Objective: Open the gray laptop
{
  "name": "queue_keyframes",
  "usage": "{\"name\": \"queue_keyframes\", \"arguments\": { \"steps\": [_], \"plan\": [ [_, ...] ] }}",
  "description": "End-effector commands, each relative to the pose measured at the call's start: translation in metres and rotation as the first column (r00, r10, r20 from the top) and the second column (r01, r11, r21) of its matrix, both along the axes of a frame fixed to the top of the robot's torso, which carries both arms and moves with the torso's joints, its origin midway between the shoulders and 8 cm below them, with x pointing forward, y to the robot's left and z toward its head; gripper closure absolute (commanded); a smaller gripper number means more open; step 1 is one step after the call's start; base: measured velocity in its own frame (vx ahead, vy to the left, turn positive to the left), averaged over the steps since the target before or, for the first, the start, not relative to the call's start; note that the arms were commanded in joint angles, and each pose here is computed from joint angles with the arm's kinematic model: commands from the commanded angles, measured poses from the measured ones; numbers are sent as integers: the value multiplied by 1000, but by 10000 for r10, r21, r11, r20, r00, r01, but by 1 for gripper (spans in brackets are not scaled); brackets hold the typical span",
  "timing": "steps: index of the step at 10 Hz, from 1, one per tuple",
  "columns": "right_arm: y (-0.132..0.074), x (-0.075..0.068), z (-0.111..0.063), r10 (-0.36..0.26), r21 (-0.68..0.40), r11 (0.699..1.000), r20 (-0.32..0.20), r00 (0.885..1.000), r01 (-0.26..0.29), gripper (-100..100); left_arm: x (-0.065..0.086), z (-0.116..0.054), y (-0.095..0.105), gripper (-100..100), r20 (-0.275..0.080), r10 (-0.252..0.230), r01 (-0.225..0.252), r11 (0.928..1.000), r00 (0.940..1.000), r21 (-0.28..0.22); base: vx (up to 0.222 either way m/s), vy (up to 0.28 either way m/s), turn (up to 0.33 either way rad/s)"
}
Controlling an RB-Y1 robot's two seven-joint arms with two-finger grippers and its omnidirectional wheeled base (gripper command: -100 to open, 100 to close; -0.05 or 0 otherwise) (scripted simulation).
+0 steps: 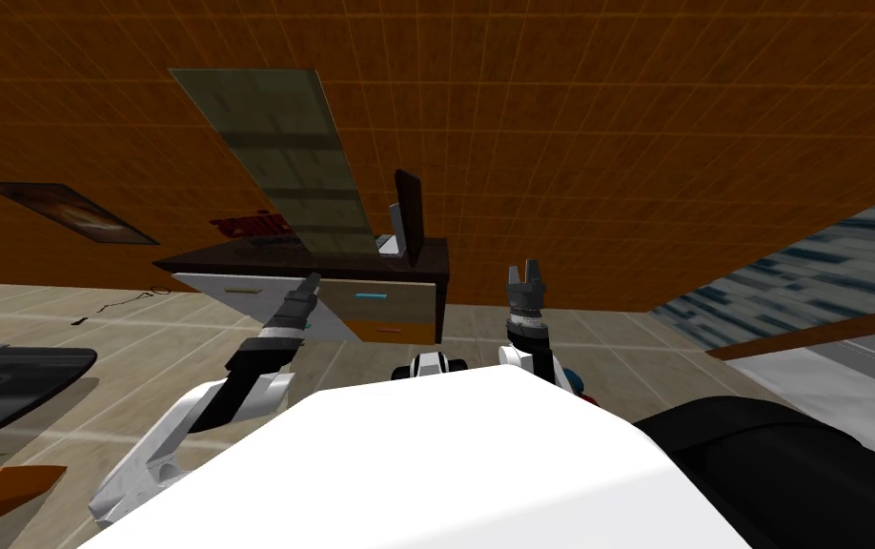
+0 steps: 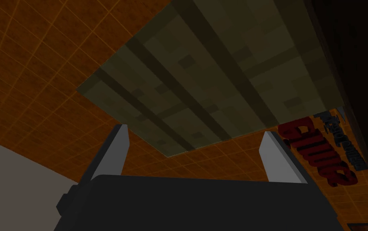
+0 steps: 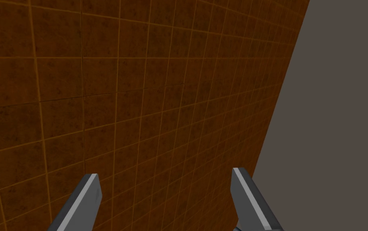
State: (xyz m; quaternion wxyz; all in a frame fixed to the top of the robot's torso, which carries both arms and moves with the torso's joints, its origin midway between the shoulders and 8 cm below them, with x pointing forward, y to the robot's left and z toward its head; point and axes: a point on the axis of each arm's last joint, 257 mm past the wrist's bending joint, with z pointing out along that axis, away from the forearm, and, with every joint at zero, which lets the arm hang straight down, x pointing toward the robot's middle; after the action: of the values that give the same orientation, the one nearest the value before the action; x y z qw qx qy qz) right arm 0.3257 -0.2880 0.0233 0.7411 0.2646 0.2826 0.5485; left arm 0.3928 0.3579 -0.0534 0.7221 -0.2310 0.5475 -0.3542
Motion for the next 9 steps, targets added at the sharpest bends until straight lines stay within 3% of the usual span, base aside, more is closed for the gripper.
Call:
{"name": "queue_keyframes", "arguments": {
  "steps": [1, 4, 5, 6, 7, 9],
  "plan": [
    [0, 0, 0, 0, 0, 10000, 0, 10000, 0, 0, 5, 0, 16, -100, -432, 280, -260, 9986, 9987, 455, -27, -42, -23],
    [0, 0, 0, 0, -1, 10000, -1, 10000, 0, 0, 11, 1, 41, -100, -947, 781, -673, 9914, 9924, 1124, -20, -50, -42],
    [0, 0, 0, 0, 0, 10000, 0, 10000, 0, 0, 11, 1, 42, -100, -967, 801, -691, 9913, 9921, 1122, -19, -47, -25],
    [0, 0, 0, 0, -1, 10000, -1, 10000, 0, 0, 14, 2, 55, -100, -1194, 1081, -905, 9855, 9869, 1435, -16, -55, -58],
    [0, 0, 0, 0, 0, 10000, 0, 10000, 0, 0, 14, 2, 55, -100, -1195, 1082, -906, 9855, 9869, 1435, -13, -48, -27],
    [0, 0, 0, 0, 0, 10000, 0, 10000, 0, 0, 18, 8, 79, -100, -1509, 1616, -1315, 9726, 9752, 1916, -14, -73, -78]
  ]
}}
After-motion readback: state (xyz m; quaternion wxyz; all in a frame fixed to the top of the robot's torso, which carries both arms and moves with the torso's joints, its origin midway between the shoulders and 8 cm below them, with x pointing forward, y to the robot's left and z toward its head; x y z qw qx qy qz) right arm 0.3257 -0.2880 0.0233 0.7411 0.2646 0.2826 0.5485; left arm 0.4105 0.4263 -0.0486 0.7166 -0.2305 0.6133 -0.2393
